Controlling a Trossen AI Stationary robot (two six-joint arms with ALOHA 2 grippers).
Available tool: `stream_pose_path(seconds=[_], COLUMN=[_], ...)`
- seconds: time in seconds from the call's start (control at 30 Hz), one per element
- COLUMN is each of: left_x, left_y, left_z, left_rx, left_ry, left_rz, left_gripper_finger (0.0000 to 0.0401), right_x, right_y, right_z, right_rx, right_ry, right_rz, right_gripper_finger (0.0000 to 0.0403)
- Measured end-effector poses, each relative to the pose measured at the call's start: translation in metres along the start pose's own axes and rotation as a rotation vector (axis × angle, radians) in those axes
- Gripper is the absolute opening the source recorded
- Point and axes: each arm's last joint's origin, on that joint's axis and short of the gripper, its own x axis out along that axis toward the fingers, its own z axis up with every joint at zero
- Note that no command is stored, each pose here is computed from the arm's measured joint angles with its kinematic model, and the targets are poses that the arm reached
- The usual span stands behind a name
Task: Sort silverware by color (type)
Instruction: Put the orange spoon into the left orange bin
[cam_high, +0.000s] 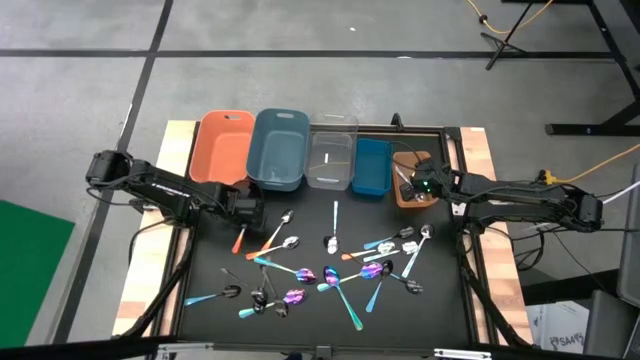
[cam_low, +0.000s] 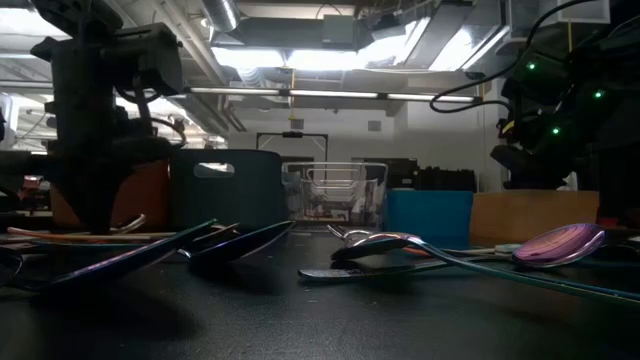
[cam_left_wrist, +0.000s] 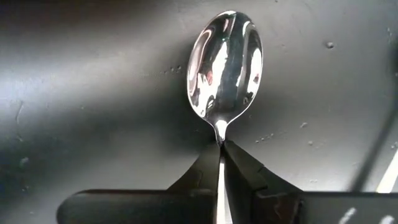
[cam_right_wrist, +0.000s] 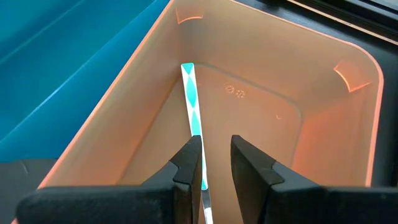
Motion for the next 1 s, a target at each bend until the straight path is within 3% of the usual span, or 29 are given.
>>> stream_pose_path(seconds=[0.23,0.77,1.0], left_x=[0.000,-0.007,-0.014], left_y=[-0.003,-0.036,-0.051], left_z=[0.001,0.008,0.012], left_rx=[0.123,0.347,0.390], left_ry=[-0.010,-0.146,-0.224], left_rz=[-0.028,-0.365,-0.524], left_gripper_finger=[0.0003,0.0002,0.0002], right_x=[0.000,0.000,0.000], right_y=[0.000,0.000,0.000], right_z=[0.000,0.000,0.000], right_rx=[0.000,0.000,0.000], right_ry=[0.000,0.000,-0.001], right_rz=[0.000,0.000,0.000], right_gripper_finger=[0.0074,0.0074,0.0074])
